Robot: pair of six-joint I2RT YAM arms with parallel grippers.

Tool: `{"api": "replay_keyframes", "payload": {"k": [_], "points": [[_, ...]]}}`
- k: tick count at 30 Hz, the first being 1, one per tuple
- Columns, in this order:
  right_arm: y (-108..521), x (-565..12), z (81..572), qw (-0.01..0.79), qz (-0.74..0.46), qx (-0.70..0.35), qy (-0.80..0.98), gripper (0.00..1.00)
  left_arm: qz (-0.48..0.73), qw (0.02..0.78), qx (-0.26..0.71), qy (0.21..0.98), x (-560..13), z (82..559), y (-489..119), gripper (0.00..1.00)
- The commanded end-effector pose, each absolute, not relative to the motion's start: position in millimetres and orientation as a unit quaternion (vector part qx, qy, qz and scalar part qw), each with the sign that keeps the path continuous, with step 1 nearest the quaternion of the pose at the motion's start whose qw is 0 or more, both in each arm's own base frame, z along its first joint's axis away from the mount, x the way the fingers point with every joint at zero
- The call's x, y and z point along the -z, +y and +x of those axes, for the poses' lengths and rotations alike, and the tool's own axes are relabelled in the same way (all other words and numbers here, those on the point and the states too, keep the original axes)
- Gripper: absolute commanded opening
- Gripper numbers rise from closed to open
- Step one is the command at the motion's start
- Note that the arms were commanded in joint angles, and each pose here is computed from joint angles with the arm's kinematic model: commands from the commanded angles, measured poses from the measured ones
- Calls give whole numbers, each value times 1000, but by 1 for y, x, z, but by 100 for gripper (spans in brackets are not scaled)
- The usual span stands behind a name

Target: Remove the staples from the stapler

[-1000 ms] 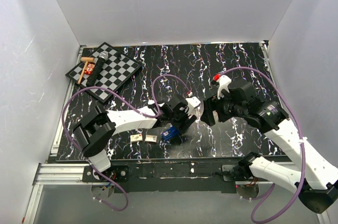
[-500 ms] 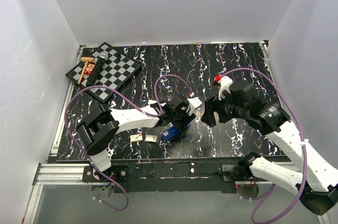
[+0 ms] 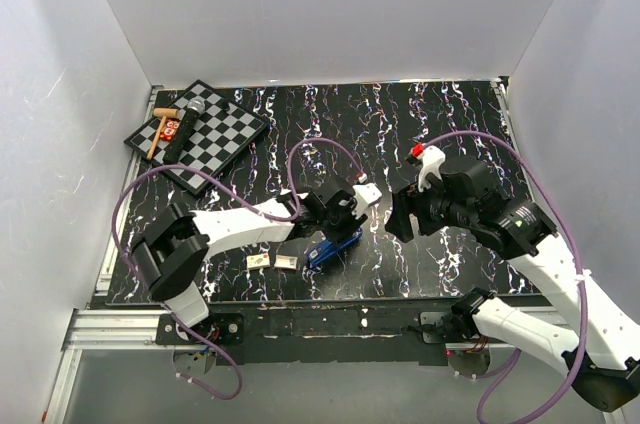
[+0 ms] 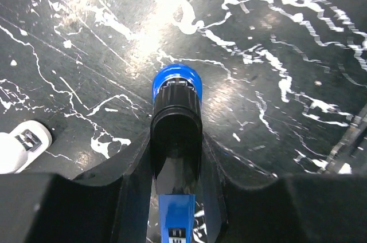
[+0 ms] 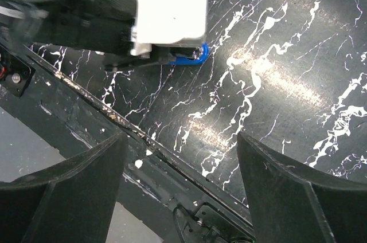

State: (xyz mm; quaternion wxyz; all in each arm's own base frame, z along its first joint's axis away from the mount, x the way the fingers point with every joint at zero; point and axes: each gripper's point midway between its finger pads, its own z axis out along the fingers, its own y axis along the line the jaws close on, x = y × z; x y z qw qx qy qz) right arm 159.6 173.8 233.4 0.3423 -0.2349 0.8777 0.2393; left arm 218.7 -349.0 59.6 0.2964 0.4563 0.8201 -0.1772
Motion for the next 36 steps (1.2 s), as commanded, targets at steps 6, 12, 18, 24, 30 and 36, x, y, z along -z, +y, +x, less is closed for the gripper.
{"api": "replay_keyframes", "payload": {"k": [6,12,18,24,30,36], "points": [[168,-272,146,371,-271,-255,851,81,478,352,314,741,-178,182,-363,0],[178,-297,130,383,-319,-300,813,82,495,357,370,701,-220,153,-354,0],[195,-303,107,327,-382,-353,789,75,524,330,427,659,-244,120,-349,0],[207,-316,91,315,-429,-398,748,71,535,324,470,623,-269,98,-344,0],[220,-312,75,291,-474,-415,720,69,540,334,492,596,-288,88,-340,0],[232,-303,76,284,-492,-410,714,68,534,336,513,582,-299,80,-338,0]]}}
